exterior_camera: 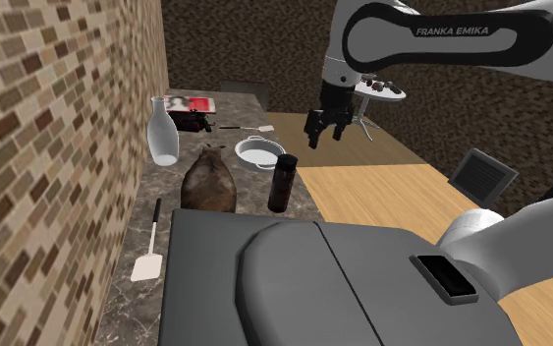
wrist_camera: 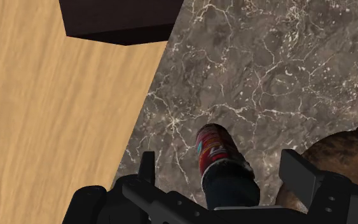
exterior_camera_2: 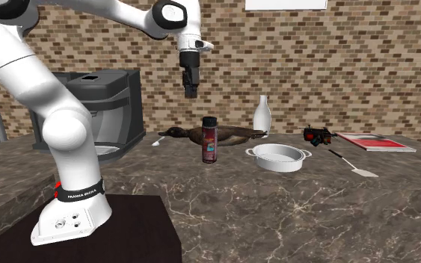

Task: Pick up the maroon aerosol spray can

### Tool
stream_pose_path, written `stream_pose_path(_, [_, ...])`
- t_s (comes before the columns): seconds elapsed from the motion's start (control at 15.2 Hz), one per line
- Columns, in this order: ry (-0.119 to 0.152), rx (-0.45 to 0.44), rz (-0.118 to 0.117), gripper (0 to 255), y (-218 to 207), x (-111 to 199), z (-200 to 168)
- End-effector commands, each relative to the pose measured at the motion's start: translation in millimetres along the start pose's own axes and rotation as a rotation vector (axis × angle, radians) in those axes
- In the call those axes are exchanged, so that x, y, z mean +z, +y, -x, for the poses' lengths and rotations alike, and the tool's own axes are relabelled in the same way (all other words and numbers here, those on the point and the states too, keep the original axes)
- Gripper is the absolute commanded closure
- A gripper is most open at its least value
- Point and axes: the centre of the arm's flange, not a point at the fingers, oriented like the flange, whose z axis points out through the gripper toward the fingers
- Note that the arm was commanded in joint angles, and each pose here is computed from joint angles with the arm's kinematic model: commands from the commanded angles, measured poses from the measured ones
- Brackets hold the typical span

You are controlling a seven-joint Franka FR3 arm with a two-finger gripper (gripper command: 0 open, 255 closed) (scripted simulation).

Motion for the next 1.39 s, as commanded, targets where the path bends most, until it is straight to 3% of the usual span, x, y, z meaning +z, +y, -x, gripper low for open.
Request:
stream_pose_path(0.0, [-0.009, 0.018, -0.005, 0, -5.3, 15.7, -22.6])
stream_pose_path(0.59, [-0.049, 0.096, -0.024, 0, -33.2, 85.2, -119.9])
stream_pose_path(1.25, [-0.05, 0.098, -0.025, 0, -36.0, 126.7, -122.6])
stream_pose_path(1.32, [-0.05, 0.098, -0.025, 255, -35.8, 126.2, -122.4])
